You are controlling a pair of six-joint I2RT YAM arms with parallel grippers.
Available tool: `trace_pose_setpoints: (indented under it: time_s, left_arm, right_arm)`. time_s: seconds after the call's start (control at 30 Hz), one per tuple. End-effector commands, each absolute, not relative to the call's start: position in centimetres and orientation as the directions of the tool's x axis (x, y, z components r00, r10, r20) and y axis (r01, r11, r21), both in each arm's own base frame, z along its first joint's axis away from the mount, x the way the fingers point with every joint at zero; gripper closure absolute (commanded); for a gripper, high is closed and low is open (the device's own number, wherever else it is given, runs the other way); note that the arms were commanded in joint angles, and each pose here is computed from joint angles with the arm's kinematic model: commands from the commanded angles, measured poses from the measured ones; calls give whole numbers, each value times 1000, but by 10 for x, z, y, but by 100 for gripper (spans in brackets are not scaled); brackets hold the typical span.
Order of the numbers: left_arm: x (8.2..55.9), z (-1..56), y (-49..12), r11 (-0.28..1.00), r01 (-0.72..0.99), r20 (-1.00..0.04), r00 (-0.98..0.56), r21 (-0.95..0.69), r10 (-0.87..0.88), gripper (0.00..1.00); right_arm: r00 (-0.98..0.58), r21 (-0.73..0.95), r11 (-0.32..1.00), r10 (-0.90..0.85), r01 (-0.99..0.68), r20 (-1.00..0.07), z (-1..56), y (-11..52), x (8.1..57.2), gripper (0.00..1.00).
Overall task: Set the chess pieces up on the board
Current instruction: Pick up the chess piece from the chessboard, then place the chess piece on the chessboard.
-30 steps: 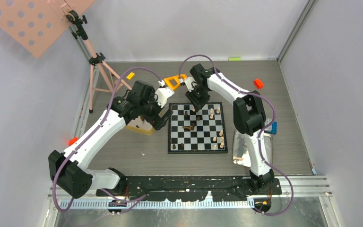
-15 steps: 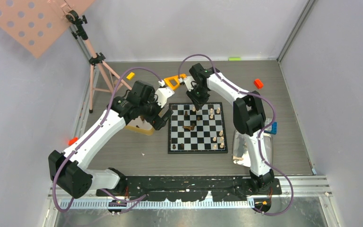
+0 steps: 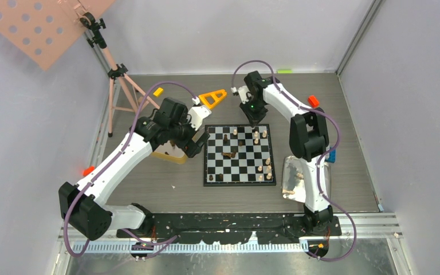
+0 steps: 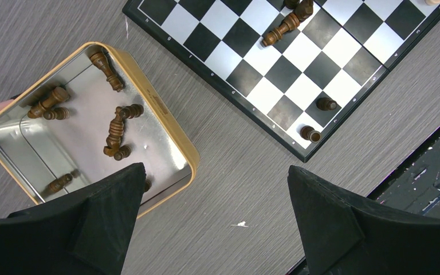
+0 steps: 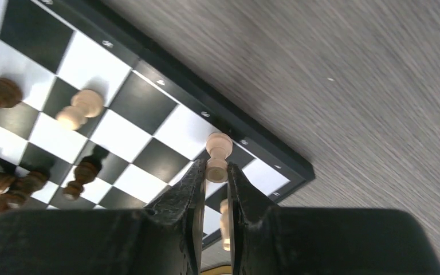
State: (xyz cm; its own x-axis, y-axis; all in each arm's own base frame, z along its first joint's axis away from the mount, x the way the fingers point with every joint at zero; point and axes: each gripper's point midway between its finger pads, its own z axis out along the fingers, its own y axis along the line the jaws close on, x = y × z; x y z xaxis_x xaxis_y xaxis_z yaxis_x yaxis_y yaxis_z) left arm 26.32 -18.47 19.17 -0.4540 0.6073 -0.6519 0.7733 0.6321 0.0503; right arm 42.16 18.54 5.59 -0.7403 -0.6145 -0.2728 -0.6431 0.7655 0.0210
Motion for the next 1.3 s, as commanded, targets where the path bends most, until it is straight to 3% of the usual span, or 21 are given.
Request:
trace_pose_setpoints:
  time_s: [0.0, 1.1, 1.27]
  left_arm:
    - [264, 202, -188, 624, 779, -682, -424, 61, 596, 2]
    - [264, 201, -189, 622, 781, -679, -426, 57, 597, 2]
    - [264, 201, -189, 624, 779, -679, -427, 57, 597, 2]
  right_arm:
    - [-755, -40, 802, -576, -596, -312, 85, 159, 432, 99]
    - [-805, 36, 824, -542, -566, -243, 77, 137, 409, 99]
    - [-810, 45, 826, -538, -562, -234, 72, 138, 408, 92]
